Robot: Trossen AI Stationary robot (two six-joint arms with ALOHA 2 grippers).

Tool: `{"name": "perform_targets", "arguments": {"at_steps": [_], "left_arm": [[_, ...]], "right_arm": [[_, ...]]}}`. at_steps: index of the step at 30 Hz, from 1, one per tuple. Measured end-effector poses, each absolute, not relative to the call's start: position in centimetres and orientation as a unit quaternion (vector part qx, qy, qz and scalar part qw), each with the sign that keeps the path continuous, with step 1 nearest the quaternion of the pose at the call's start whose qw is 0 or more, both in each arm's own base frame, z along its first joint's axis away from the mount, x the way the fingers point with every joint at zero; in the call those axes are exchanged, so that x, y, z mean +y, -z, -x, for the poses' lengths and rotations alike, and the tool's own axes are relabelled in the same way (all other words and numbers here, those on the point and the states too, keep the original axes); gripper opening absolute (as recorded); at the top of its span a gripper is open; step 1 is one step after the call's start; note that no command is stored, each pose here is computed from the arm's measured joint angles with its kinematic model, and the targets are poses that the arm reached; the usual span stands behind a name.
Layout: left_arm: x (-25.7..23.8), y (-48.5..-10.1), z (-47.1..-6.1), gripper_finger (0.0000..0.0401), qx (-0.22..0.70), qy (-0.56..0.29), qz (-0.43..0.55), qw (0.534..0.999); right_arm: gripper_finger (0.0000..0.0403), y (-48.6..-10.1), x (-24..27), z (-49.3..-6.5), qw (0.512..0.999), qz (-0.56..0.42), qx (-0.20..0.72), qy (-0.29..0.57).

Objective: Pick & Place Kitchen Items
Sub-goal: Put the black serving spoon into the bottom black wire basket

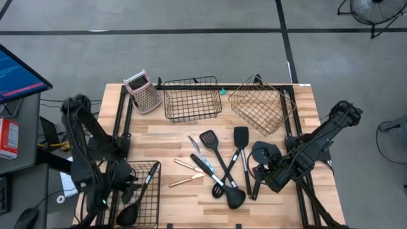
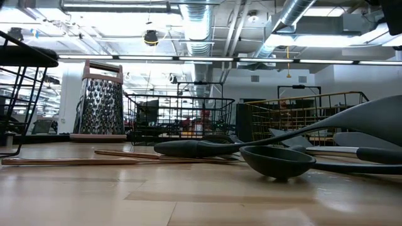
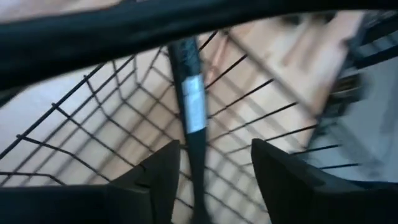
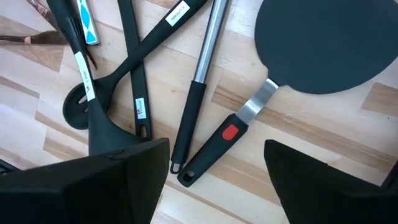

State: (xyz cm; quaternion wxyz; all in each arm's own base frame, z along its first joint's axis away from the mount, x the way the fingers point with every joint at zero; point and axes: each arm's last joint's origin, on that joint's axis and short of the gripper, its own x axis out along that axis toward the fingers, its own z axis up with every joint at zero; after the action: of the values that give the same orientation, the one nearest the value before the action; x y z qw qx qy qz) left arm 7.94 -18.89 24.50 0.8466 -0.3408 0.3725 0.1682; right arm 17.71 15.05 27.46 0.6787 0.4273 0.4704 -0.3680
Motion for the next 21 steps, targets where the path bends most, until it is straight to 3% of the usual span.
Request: {"name": "perform_targets", "arguments": {"at_steps": [4, 9, 17, 21], "left_arm": [[-16.8, -27.3, -8.4, 0.0199, 0.351, -0.132, 0.418, 0.827], [-14.6, -30.4, -10.4, 0.0195, 0.278, -0.069, 0.443, 0.849], [-12.1, -34.5, -16.6, 0.0195, 0.095, -0.022, 0.308, 0.946], [-10.5, -35.4, -20.0, 0.0211, 0.033, -0.010, 0.249, 0.968]], "right_arm": [[0.0260, -27.5, 15.1, -17.8, 0.686, -0.420, 0.475, 0.358], [0.0260, -27.5, 15.1, -17.8, 0.690, -0.415, 0.477, 0.352], [0.0260, -27.5, 15.1, -17.9, 0.697, -0.412, 0.468, 0.353], [0.0260, -27.5, 15.1, -17.9, 0.697, -0.413, 0.468, 0.352]]}}
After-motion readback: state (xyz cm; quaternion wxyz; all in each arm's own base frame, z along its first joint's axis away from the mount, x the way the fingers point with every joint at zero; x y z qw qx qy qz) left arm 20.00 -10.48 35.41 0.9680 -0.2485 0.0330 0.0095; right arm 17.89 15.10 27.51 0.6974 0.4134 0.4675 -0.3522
